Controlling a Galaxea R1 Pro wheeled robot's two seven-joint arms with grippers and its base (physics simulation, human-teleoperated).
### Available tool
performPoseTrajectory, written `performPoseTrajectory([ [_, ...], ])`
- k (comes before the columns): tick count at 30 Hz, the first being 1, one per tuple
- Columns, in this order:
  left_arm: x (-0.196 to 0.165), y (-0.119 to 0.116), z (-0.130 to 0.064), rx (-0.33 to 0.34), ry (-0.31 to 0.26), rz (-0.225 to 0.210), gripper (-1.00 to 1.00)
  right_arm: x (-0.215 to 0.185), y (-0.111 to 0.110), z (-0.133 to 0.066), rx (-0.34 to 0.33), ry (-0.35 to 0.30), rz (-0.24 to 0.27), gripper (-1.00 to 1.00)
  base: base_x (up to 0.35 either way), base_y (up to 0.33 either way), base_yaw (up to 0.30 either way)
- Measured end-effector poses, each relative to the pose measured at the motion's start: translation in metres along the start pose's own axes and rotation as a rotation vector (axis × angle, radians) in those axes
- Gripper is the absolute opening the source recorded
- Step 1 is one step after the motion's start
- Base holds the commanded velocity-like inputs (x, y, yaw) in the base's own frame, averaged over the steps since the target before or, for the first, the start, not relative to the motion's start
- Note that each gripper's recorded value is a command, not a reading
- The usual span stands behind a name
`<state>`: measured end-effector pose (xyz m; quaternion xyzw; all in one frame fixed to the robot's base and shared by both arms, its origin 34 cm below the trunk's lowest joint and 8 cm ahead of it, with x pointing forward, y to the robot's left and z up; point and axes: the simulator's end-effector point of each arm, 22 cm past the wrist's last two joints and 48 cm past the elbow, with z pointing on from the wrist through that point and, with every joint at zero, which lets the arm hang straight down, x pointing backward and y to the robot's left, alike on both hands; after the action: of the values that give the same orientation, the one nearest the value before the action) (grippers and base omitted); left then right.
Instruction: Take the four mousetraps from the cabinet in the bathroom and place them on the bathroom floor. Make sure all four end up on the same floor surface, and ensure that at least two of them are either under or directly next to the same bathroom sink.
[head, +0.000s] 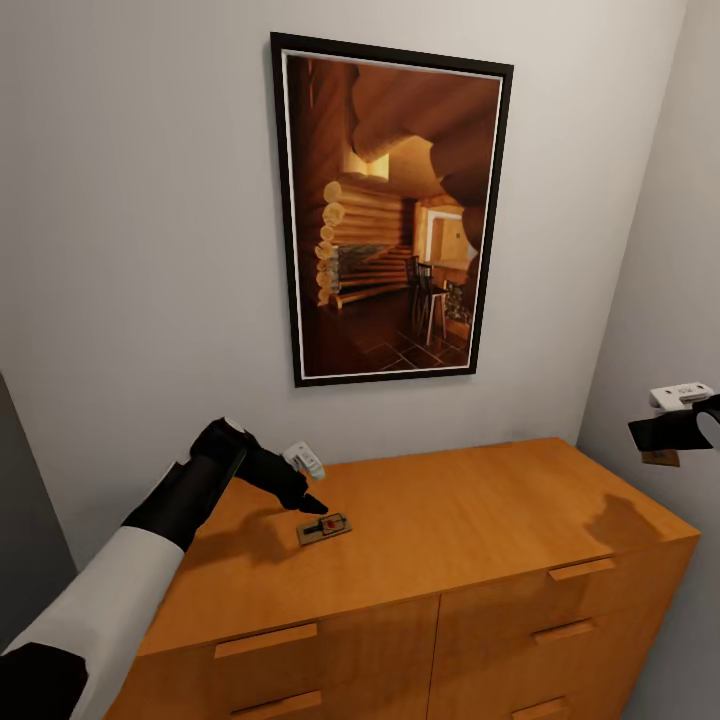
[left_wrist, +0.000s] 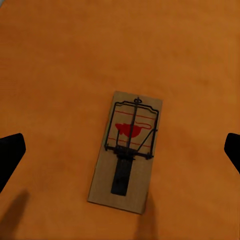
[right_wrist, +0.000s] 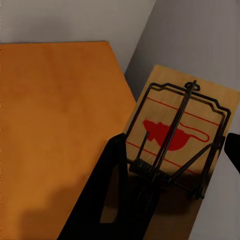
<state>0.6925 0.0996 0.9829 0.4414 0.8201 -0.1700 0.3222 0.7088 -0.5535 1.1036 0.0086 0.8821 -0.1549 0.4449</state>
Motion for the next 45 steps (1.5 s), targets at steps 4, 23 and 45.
performPoseTrajectory([
  [4, -0.001, 0.0, 0.002, 0.004, 0.003, -0.004, 1.0, 0.0, 0.0, 0.0, -0.001, 0.0, 0.0, -1.0, 0.0, 0.0, 0.0],
  [23, -0.006, 0.001, 0.029, 0.013, 0.028, 0.015, 1.0, 0.001, 0.001, 0.001, -0.001, 0.004, 0.003, -1.0, 0.0, 0.0, 0.0],
  [45, 0.025, 0.017, 0.057, -0.045, 0.103, -0.047, 1.0, 0.002, 0.003, 0.002, -0.005, 0.006, 0.003, -1.0, 0.0, 0.0, 0.0],
])
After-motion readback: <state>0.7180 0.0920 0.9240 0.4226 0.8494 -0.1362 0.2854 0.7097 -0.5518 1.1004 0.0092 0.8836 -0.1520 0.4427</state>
